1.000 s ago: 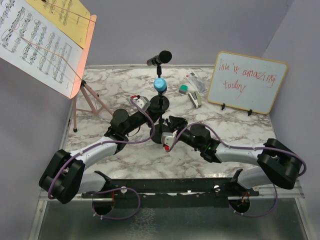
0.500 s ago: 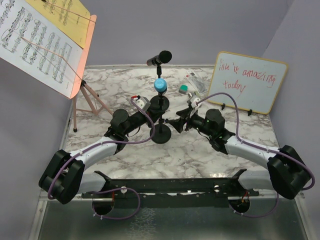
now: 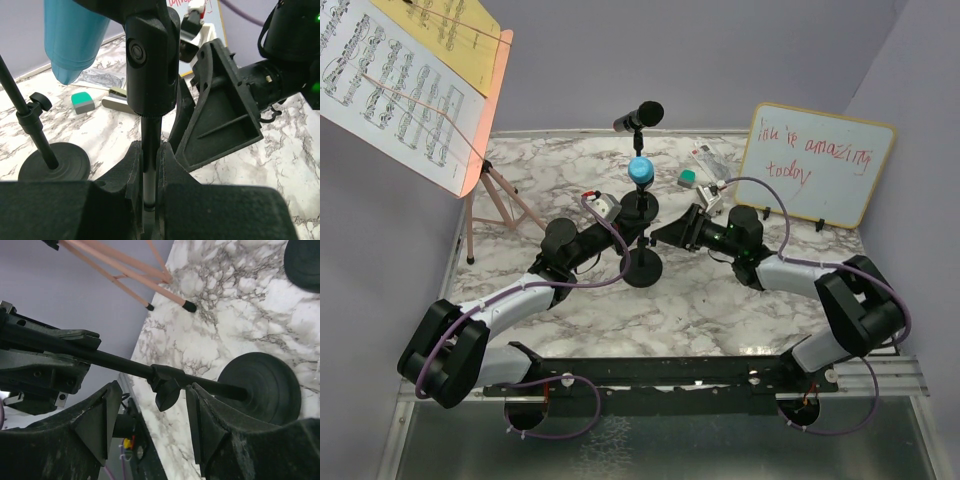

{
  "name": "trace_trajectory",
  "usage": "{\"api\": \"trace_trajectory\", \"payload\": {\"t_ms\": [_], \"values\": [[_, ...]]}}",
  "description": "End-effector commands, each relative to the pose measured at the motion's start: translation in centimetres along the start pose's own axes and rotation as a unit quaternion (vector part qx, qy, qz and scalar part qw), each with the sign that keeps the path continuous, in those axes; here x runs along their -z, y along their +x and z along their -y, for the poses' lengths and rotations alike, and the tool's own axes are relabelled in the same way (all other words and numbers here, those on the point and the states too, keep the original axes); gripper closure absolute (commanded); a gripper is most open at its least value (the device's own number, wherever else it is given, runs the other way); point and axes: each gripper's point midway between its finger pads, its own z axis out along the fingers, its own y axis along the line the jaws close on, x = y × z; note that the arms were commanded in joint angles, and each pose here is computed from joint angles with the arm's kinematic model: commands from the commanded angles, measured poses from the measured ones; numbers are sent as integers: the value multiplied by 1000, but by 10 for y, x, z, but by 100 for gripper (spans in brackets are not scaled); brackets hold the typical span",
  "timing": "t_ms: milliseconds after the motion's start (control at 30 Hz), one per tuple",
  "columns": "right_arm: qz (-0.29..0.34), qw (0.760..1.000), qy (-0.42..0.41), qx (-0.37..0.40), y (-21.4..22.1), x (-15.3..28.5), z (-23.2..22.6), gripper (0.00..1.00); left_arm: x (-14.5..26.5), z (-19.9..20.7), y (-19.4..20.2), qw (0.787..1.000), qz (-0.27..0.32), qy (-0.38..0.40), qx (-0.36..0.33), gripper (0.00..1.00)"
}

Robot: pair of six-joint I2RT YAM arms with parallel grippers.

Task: Pack up the instrument practice props
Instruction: Unscrew the knob on the microphone stand.

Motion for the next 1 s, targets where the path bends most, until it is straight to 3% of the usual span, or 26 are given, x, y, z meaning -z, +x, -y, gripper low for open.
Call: {"api": "trace_trajectory", "payload": {"t_ms": [0,267,567,833,967], "values": [[-30,995,-58,-82,7,-2,-18,40,5,-3,24,999,-39,-13,18,100],[-35,988,-92,-122,14,-7,-14,50,6,-4,22,999,-35,-17,15,100],[-23,983,-117,-141,18,0,-11,70,6,-4,23,999,-37,-16,19,100],[-30,985,-125,-118,19,2,-11,97,5,-5,26,999,-39,-17,20,100],[-52,987,-135,-68,22,0,-12,100,5,-5,26,999,-39,-18,20,100]]}}
